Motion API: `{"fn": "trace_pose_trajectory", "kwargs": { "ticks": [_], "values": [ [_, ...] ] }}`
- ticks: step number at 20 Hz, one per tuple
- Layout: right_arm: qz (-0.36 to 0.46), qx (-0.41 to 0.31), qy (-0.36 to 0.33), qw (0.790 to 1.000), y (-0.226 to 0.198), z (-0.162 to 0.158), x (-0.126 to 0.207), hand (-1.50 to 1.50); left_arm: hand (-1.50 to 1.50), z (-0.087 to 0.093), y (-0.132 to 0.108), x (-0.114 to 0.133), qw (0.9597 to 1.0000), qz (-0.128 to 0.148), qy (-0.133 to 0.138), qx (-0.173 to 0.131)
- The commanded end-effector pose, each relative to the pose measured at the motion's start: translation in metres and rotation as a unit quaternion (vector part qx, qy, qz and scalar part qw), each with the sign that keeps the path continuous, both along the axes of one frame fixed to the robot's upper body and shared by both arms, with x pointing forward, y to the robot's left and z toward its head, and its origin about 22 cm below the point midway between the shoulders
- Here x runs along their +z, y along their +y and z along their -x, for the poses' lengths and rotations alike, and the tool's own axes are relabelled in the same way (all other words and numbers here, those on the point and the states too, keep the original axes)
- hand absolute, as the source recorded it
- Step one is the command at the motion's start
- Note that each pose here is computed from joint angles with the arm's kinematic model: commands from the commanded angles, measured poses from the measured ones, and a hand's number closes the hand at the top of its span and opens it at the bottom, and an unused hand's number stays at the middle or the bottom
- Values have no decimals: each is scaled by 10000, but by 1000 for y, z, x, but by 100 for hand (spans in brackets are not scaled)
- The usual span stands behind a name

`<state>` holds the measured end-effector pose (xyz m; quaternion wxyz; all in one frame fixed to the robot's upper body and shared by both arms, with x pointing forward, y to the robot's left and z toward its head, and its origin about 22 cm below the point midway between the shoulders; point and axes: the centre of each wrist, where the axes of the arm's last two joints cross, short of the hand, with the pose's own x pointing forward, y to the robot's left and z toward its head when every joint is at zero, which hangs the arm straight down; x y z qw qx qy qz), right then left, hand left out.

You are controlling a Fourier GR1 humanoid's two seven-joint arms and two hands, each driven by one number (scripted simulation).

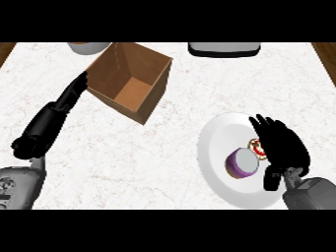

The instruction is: Pick the cupcake from the plate and place it in the cardboard box

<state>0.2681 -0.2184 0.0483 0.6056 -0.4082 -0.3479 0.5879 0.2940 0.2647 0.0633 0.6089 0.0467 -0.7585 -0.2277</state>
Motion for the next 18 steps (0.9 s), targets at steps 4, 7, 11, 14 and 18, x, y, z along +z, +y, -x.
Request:
{"fn": "trace_pose_trajectory", "kwargs": {
  "ticks": [4,7,11,14,18],
  "values": [
    [-91,-118,4,9999,-7,2,-22,-150,0,-11,11,-5,10000,-46,65,-24],
    [-112,-4,144,9998,-12,-3,-43,-150,0,13,3,-3,10000,45,23,-53],
    [-70,643,50,9979,-10,-5,-39,150,0,10,10,5,9999,17,-19,-110],
    [9,906,-455,9948,-30,-3,-62,150,0,4,10,-3,10000,48,-42,-13],
    [39,974,-757,9924,-11,-30,-40,150,0,6,6,-13,10000,17,13,-59]
  ]
}}
